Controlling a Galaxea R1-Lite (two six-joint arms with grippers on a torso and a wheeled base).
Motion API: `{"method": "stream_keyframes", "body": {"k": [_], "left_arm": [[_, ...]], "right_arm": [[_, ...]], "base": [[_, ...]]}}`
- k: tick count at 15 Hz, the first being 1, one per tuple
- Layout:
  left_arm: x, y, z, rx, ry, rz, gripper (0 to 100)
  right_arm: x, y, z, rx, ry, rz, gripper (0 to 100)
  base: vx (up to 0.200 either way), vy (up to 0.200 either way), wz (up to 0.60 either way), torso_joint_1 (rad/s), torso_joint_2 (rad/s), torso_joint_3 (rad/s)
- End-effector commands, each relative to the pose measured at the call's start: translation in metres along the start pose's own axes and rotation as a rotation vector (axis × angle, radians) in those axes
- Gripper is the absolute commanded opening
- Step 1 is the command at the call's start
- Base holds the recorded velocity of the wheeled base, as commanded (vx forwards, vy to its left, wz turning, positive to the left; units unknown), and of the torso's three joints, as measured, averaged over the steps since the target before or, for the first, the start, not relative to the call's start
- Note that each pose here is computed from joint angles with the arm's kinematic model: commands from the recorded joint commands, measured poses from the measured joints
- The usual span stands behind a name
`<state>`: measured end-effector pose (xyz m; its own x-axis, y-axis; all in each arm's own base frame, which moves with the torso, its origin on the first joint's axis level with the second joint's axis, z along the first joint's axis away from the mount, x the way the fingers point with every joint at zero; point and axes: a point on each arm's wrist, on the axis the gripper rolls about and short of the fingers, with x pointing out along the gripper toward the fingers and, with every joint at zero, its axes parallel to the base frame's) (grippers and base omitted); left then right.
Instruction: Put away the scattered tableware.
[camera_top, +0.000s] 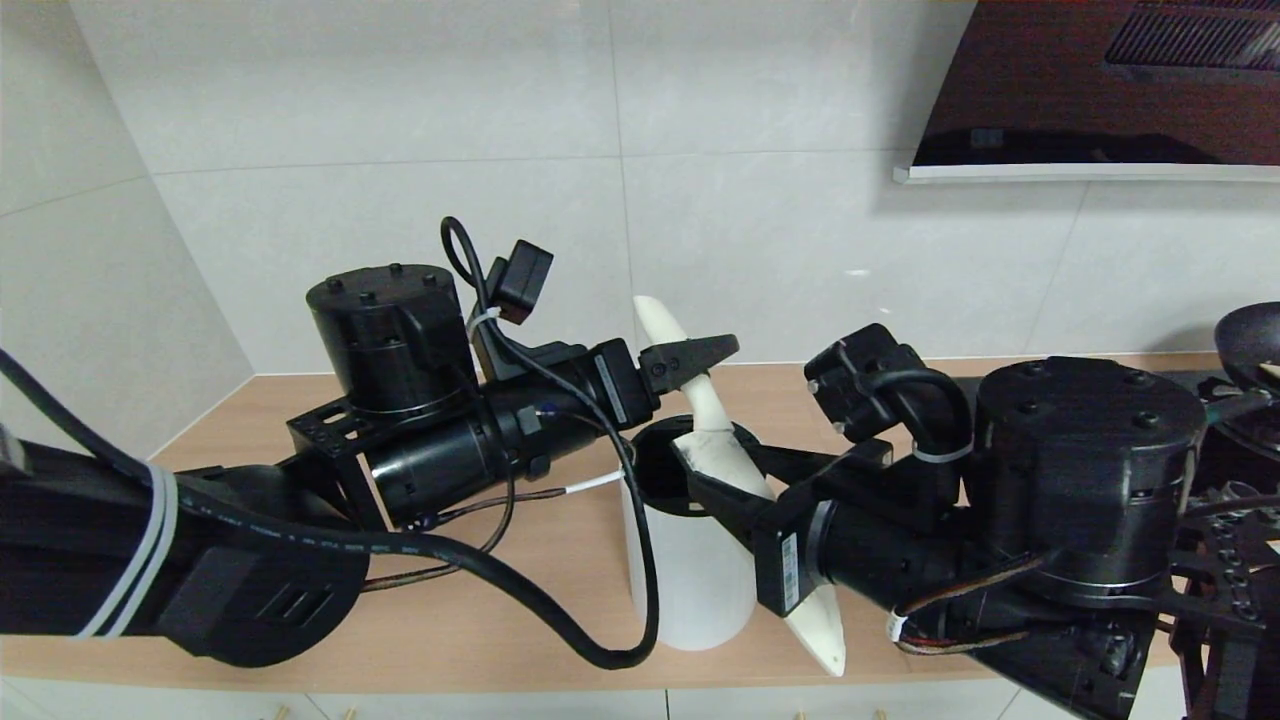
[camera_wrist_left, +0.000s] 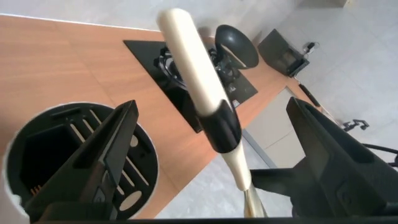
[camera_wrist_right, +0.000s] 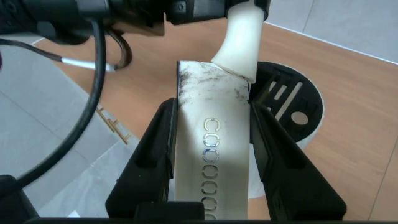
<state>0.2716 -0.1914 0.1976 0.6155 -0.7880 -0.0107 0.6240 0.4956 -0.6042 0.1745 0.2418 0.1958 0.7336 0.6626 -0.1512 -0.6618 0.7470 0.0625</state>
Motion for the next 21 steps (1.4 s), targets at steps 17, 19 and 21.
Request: {"method": "stream_keyframes", "body": {"k": [17, 19, 21], "left_arm": [[-0.005, -0.009, 0.006, 0.011, -0.035, -0.013, 0], [-0.021, -0.021, 0.023, 0.032, -0.096, -0.034, 0], [-0.041, -0.025, 0.045, 0.057, -0.178, -0.027, 0]], "right_arm": [[-0.013, -0.007, 0.018, 0.032, -0.07, -0.049, 0], [-0.024, -0.023, 0.032, 0.044, -0.123, -0.094, 0], [-0.026, -0.039, 0.038, 0.049, -0.133, -0.15, 0]], "base": [[0.0, 0.0, 0.0, 0.0, 0.0, 0.0], [0.0, 0.0, 0.0, 0.0, 0.0, 0.0], [0.0, 0.0, 0.0, 0.0, 0.0, 0.0]]}}
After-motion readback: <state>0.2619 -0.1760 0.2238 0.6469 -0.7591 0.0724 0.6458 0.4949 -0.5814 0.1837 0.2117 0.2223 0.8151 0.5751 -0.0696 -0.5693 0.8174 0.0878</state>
